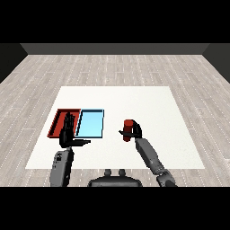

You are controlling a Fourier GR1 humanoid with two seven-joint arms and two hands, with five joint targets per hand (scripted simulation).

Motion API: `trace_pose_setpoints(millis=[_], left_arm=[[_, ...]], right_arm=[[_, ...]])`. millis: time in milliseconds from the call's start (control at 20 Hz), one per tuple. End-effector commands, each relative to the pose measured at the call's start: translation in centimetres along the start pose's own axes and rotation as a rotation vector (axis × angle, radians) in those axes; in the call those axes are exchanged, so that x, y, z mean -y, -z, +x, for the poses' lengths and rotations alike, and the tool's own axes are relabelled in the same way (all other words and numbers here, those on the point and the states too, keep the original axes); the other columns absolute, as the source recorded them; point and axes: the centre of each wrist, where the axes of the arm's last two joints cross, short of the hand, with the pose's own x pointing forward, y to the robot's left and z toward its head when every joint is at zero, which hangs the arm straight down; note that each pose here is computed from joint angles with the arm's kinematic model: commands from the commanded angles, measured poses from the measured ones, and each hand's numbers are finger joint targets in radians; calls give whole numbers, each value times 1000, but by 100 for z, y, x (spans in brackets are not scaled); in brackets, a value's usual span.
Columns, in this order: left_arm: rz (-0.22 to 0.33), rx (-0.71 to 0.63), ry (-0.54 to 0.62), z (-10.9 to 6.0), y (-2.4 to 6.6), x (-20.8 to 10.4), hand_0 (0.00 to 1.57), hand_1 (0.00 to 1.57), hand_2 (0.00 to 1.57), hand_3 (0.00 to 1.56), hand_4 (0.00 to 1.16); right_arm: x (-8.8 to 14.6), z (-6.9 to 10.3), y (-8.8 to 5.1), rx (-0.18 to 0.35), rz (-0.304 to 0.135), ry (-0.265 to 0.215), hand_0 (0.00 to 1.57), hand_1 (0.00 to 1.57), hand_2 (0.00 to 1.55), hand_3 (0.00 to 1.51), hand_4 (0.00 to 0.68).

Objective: Pick the red can and put it in the red box

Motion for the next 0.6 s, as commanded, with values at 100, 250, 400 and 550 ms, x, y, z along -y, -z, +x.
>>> trace_pose_setpoints(millis=[100, 250, 400, 550], left_arm=[[10, -1, 22, 42, -94, -118, 0, 0, 0, 0, 0], [-16, -22, 0, -79, -134, 185, 0, 0, 0, 0, 0], [-28, -3, -17, 41, -129, 145, 0, 0, 0, 0, 0], [-50, -15, -19, -158, -153, 199, 0, 0, 0, 0, 0]], right_arm=[[-145, 109, -71, 24, 5, -38, 1476, 1476, 1444, 1389, 598], [-197, 237, 98, 59, 6, -67, 1438, 1438, 1434, 1373, 599], [17, 240, -51, 111, 16, -89, 1437, 1437, 1433, 1369, 615], [-193, 546, -126, 154, 45, -85, 1424, 1424, 1432, 1370, 616]])
